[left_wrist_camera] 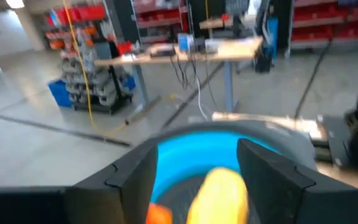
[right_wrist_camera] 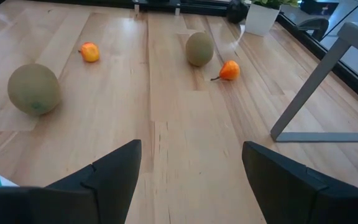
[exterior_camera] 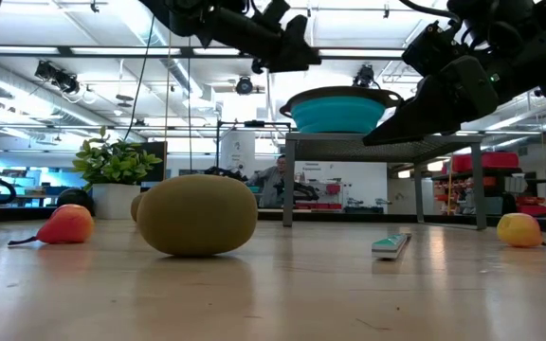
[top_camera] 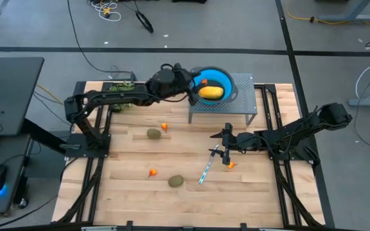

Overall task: Pick & Place Fruit
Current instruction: Put the kiwi into the blue strainer bowl on the shelf

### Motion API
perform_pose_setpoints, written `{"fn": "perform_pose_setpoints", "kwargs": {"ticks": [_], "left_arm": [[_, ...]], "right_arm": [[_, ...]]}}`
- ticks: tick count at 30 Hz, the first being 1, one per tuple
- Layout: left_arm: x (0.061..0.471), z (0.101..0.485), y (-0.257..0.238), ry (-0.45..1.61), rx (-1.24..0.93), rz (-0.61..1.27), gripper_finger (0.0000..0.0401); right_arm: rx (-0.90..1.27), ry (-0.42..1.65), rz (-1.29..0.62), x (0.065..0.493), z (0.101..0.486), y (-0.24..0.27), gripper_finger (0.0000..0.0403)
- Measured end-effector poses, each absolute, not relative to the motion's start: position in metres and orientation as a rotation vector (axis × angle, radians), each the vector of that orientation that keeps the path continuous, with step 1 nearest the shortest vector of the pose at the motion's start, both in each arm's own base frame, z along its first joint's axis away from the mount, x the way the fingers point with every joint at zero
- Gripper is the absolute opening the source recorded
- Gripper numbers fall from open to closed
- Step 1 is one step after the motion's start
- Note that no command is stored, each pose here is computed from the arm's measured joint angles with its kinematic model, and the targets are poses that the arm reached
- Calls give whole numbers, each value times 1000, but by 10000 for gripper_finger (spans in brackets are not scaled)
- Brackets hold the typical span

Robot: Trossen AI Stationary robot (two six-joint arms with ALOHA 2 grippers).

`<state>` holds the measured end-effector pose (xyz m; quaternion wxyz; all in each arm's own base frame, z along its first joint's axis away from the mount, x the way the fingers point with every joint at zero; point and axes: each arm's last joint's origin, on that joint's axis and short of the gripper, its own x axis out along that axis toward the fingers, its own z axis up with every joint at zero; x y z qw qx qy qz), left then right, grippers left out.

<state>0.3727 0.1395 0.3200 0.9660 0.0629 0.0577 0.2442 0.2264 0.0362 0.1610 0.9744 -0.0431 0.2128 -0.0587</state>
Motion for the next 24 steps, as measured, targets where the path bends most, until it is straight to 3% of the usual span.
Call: {"fn": "perform_pose_setpoints", "kwargs": {"ticks": [10,15,24], "left_arm": [[327,348,97,367,71,445,267],[308,336,71,611,27,520,260],[286,309,26,987,-9,456,258]], "right_arm": [[-86,460,-121,225,158,36,288],[-83,457,-121,225,158,36,288],[-74,457,-121,225,158,36,288]]}}
